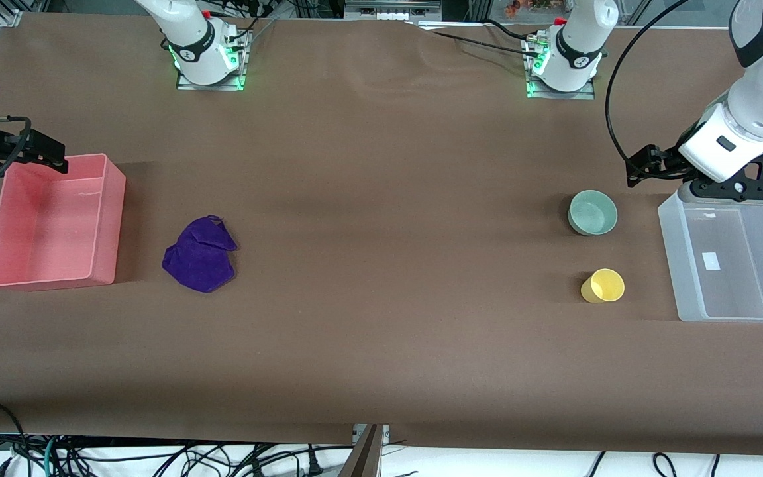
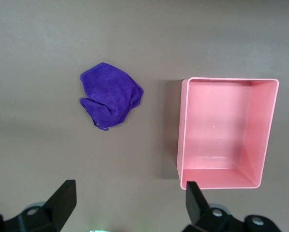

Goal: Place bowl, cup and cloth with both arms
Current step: 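Move the right gripper toward the purple cloth while the left gripper reaches the green bowl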

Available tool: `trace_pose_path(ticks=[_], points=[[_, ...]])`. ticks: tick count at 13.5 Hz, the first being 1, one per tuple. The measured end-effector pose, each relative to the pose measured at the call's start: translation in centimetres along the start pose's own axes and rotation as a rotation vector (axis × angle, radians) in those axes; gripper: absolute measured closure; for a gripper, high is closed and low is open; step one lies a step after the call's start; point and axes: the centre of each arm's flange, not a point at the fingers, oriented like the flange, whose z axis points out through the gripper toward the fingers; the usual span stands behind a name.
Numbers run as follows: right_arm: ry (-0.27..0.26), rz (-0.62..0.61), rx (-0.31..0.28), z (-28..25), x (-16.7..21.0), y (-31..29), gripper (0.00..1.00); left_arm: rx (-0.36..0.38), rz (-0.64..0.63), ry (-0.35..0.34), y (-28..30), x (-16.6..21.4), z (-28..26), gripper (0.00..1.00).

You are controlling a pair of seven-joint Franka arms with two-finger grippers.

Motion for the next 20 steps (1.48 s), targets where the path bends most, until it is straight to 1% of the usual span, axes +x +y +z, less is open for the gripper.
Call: trace_pose_path(ticks=[8, 9, 12, 13, 15, 17, 20], points=[[0.000, 0.007, 0.001, 0.0, 0.0, 0.3, 0.00, 0.001, 0.000, -0.007, 0.0, -0.1, 0.1, 0.00], [-0.001, 0.007, 0.001, 0.0, 0.0, 0.3, 0.00, 0.003, 0.000, -0.033, 0.0, -0.3, 0.3, 0.00], [-0.001, 0.010, 0.001, 0.1, 0.0, 0.4, 0.00, 0.011, 0.000, -0.155, -0.1, -1.0, 2.3, 0.00], [-0.001, 0.010, 0.001, 0.1, 0.0, 0.4, 0.00, 0.011, 0.000, -0.178, -0.1, -0.7, 3.2, 0.00], [-0.002, 0.010, 0.001, 0.2, 0.0, 0.4, 0.00, 0.011, 0.000, -0.210, -0.2, -0.1, 4.9, 0.00], [-0.015, 0.009, 0.003, 0.8, 0.4, 0.4, 0.00, 0.011, 0.000, -0.240, -0.2, 0.4, 6.6, 0.00], [-0.031, 0.007, 0.007, 2.9, 1.7, 0.5, 0.00, 0.010, 0.007, -0.281, -0.4, 0.5, 9.8, 0.00]])
